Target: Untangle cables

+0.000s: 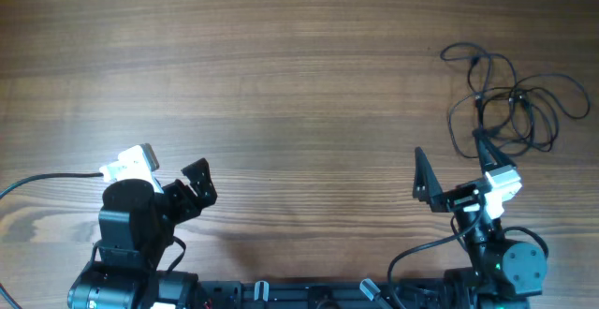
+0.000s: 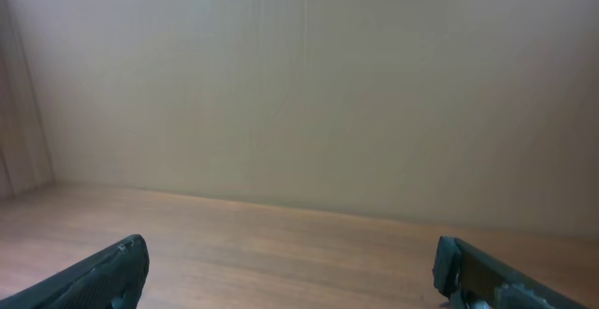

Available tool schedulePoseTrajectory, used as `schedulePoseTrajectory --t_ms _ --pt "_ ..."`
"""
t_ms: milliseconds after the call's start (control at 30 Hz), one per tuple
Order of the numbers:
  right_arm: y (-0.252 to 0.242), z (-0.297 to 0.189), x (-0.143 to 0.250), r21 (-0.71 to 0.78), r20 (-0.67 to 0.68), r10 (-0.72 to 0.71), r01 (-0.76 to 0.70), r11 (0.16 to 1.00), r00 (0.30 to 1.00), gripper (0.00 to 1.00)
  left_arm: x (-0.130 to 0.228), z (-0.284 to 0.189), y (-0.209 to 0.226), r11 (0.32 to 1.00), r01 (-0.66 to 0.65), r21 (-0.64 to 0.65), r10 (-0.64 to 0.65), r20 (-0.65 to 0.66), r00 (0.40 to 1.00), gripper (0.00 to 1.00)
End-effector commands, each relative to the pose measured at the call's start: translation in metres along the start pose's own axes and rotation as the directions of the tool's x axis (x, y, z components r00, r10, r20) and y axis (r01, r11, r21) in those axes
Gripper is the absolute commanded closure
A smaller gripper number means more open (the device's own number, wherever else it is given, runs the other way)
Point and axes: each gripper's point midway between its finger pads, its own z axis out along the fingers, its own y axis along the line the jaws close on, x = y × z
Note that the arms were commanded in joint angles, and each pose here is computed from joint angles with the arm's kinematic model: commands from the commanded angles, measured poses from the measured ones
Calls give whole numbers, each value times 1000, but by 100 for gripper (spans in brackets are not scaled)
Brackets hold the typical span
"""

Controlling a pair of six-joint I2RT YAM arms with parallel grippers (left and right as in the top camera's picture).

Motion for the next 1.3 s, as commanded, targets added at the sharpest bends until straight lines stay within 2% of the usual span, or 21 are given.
schedulePoseTrajectory --t_ms 0,167,400,667,867,967,1267 --pt "-2 -1 2 14 44 -27 26 1000 999 0 0 1 2 1000 13 -8 -13 3 1000 0" --pt "-12 0 13 66 74 -67 62 996 995 0 0 1 2 1000 13 -8 -13 3 1000 0" --pt "-20 0 33 92 -10 -217 217 972 976 0 0 1 2 1000 13 -7 -13 2 1000 0" --pt "-36 -6 79 127 -201 -135 162 978 970 0 0 1 2 1000 13 -8 -13 3 1000 0" --pt "-42 -7 80 158 -209 -132 166 973 969 0 0 1 2 1000 13 -8 -13 3 1000 0" --pt "-51 -9 81 224 -201 -55 101 969 978 0 0 1 2 1000 13 -8 -13 3 1000 0" --pt "-49 -9 81 213 -201 -56 99 972 978 0 0 1 2 1000 13 -8 -13 3 1000 0"
